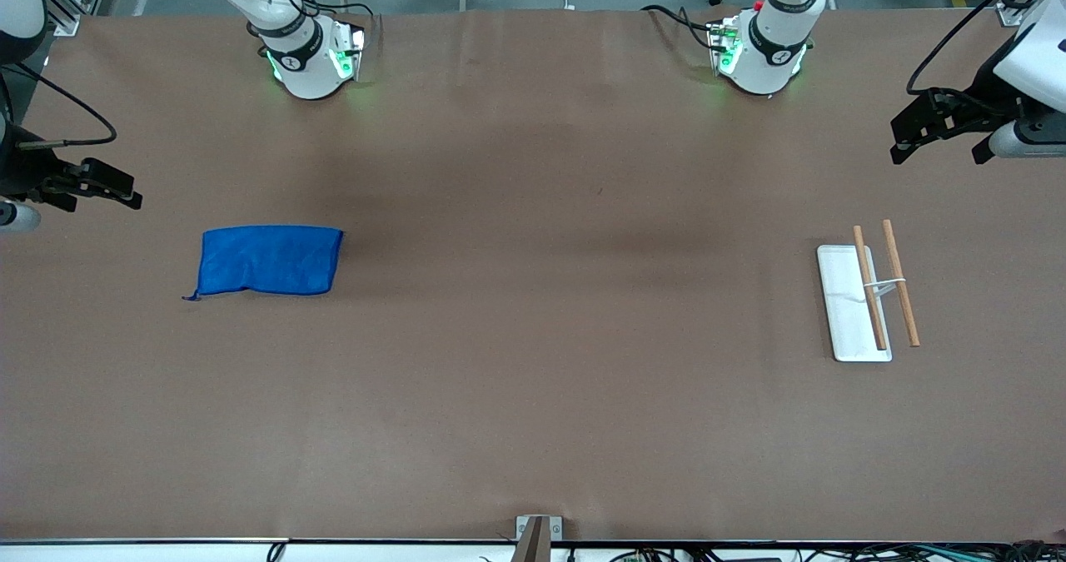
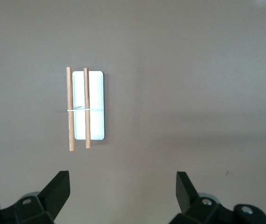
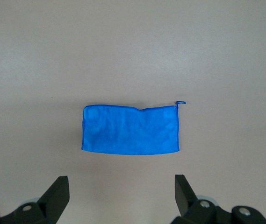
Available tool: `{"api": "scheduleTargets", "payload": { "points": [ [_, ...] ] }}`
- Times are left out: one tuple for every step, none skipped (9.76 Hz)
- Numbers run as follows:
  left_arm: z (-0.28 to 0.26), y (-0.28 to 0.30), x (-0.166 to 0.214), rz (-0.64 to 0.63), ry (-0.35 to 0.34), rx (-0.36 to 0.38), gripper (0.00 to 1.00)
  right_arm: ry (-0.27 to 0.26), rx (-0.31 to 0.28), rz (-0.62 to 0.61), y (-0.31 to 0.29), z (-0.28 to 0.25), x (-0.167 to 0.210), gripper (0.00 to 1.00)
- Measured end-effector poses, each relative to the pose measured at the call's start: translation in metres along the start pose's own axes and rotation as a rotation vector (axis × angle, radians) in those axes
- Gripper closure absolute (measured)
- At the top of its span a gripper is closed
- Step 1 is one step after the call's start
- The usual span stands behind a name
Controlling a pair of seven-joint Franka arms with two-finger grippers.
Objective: Right arm passes towel to left arm to hang
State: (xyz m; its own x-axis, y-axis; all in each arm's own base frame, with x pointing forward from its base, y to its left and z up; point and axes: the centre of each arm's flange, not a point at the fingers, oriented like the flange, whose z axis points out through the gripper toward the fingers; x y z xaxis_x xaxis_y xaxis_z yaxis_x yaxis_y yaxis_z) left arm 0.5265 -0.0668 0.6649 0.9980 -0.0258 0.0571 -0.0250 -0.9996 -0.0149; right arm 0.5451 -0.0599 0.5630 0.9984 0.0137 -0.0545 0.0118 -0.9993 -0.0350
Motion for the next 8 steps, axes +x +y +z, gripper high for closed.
{"api": "scheduleTargets", "payload": {
  "points": [
    [0.000,0.000,-0.001,0.001,-0.005,0.000,0.00,0.000,0.000,0.000,0.000,0.000,0.000,0.00],
    [0.001,0.000,-0.001,0.001,-0.014,0.001,0.00,0.000,0.000,0.000,0.000,0.000,0.000,0.00],
    [0.002,0.000,-0.001,0.002,-0.017,0.001,0.00,0.000,0.000,0.000,0.000,0.000,0.000,0.00],
    [0.004,0.001,0.001,0.004,-0.019,0.000,0.00,0.000,0.000,0.000,0.000,0.000,0.000,0.00],
    [0.006,0.001,0.005,0.006,-0.022,-0.002,0.00,-0.002,0.000,0.000,0.000,0.001,0.000,0.01],
    [0.010,0.002,0.009,0.008,-0.028,-0.006,0.00,-0.005,0.001,0.001,0.001,0.007,0.000,0.01],
    [0.014,0.004,0.013,0.012,-0.035,-0.015,0.00,-0.007,0.001,0.003,0.002,0.019,0.001,0.01],
    [0.018,0.009,0.015,0.019,-0.043,-0.022,0.00,-0.016,0.002,0.009,0.005,0.040,0.001,0.01]
  ]
}}
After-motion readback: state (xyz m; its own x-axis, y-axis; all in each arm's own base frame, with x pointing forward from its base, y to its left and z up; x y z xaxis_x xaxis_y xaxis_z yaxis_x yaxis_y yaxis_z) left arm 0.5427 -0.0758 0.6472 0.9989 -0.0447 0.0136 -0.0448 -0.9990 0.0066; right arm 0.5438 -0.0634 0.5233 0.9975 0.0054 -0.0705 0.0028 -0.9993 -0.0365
